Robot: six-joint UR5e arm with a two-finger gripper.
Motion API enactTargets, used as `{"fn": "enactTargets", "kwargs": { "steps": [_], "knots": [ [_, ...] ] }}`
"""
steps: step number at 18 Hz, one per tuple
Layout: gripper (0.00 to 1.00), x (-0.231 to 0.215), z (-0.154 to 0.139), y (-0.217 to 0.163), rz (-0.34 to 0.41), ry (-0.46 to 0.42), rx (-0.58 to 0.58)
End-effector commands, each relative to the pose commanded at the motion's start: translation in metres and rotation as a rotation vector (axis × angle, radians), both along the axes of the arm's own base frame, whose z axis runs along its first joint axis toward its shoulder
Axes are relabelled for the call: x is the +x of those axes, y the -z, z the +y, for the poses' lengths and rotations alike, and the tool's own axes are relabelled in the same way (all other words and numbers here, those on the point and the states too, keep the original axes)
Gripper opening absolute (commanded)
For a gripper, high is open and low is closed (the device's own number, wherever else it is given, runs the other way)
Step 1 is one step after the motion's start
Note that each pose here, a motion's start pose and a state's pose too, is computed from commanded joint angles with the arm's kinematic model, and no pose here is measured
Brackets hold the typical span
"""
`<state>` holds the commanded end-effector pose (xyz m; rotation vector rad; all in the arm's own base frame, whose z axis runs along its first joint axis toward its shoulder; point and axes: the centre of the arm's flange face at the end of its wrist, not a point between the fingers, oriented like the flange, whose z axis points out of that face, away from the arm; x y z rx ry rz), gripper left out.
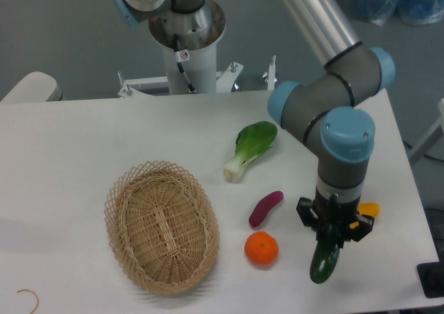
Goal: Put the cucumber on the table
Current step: 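Carry the cucumber toward the tangerine and lower it toward the table, then lower the cucumber onto the table beside the tangerine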
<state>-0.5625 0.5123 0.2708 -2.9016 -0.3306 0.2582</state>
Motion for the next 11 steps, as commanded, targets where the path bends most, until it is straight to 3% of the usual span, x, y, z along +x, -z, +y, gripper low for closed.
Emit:
{"fn": "enactTargets", "kwargs": {
  "steps": [3, 11],
  "knots": [
    [0.31, 0.014, 0.006, 0.023, -0.033, -0.085, 0.0],
    [0.32, 0.024, -0.004, 0.054, -0.012, -0.099, -0.091]
  ]
}}
